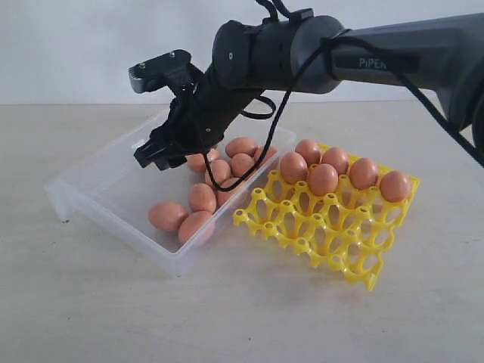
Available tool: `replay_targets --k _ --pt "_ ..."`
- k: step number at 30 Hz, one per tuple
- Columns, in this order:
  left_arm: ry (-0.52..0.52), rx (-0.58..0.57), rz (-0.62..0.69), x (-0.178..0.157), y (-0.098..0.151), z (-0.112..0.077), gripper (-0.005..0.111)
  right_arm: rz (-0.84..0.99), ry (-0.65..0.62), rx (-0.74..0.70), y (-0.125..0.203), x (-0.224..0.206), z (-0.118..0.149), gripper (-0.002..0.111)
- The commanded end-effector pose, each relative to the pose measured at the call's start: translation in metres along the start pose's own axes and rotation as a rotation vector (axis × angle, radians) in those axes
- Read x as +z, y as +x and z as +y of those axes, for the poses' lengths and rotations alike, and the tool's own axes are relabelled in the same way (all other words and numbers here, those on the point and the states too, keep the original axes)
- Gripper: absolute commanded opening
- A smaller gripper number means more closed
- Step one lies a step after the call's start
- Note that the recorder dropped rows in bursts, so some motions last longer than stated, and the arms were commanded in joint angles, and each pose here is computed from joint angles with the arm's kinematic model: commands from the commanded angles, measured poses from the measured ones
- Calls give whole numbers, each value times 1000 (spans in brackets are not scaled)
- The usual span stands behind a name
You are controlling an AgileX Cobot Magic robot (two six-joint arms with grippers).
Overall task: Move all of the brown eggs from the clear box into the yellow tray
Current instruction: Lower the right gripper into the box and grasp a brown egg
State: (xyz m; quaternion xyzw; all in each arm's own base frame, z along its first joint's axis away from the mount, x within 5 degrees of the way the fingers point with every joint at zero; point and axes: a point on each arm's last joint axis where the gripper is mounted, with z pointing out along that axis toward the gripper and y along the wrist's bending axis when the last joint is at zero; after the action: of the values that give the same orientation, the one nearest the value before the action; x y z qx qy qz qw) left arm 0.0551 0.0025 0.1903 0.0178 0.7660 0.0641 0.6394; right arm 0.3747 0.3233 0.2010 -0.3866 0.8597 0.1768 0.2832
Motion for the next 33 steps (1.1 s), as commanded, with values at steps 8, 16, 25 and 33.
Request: replay_targets --k 8,16,25,33 --pt "0 -13 -6 0 0 0 -4 141 147 127 21 16 -20 52" --pt "0 -13 -6 0 0 0 -4 215 130 194 36 33 -20 52" --pt "-1 -13 -8 0 0 0 -4 269 124 219 51 53 -21 52" --pt "-1 -13 -8 0 0 0 -4 281 122 220 52 53 -21 16"
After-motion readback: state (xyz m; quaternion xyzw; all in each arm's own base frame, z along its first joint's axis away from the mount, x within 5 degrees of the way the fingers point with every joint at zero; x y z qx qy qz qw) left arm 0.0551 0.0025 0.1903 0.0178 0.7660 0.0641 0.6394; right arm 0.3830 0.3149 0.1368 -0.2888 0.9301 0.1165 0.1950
